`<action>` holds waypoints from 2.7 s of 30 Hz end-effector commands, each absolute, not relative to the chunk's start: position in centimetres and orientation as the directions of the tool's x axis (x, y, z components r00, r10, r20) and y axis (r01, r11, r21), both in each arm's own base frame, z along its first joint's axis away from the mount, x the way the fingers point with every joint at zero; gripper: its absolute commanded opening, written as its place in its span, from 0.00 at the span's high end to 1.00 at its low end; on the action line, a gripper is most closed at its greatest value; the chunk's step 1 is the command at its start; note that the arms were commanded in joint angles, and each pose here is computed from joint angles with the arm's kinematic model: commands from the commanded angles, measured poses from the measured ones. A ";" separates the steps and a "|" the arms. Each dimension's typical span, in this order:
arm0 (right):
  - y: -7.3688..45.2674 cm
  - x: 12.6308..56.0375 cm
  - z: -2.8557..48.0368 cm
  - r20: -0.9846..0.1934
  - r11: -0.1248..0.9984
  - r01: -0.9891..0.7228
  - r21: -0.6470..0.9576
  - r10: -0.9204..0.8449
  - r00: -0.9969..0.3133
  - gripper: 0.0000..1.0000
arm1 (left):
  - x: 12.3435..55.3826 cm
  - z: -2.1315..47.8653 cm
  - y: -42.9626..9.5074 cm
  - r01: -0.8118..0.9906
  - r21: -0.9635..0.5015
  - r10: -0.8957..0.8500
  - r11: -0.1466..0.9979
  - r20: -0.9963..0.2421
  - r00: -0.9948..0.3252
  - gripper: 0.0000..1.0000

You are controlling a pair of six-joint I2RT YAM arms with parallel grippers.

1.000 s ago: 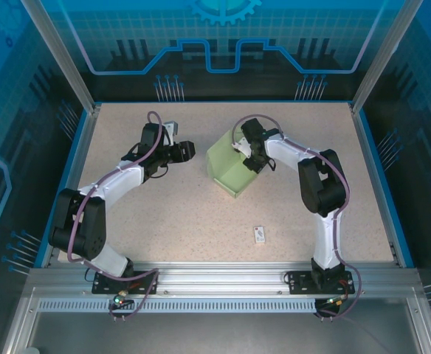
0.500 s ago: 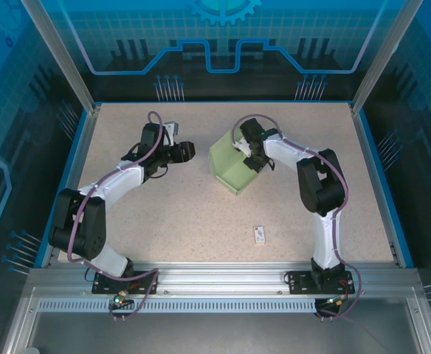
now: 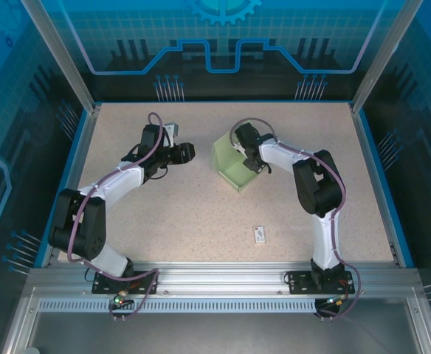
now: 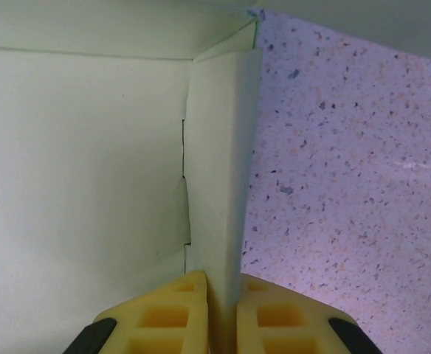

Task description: Fold the paper box

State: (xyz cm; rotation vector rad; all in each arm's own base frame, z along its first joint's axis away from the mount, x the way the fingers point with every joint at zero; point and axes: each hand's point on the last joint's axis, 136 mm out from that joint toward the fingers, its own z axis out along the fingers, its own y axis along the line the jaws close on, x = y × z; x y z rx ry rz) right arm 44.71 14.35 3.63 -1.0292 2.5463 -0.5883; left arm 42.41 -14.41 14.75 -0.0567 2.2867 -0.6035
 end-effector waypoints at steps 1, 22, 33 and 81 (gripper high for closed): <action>12.3 41.5 -1.1 0.027 0.616 -0.641 -0.457 -0.711 -0.702 0.88 | 42.0 15.1 -14.2 0.147 -0.446 -0.221 0.883 -0.671 -0.708 0.37; 15.6 42.1 3.4 -0.228 0.792 -0.568 -0.224 -0.609 -0.760 0.67 | 42.0 14.9 -14.3 0.151 -0.447 -0.217 0.882 -0.668 -0.712 0.37; 16.0 43.0 6.1 -0.341 0.844 -0.506 -0.176 -0.535 -0.773 0.51 | 42.0 15.0 -14.3 0.149 -0.449 -0.219 0.881 -0.666 -0.713 0.37; 17.7 16.3 0.9 -0.031 0.964 -0.267 -0.020 -0.267 -0.963 0.56 | 30.9 13.7 -20.9 0.324 -0.590 -0.182 0.740 -0.639 -0.747 0.35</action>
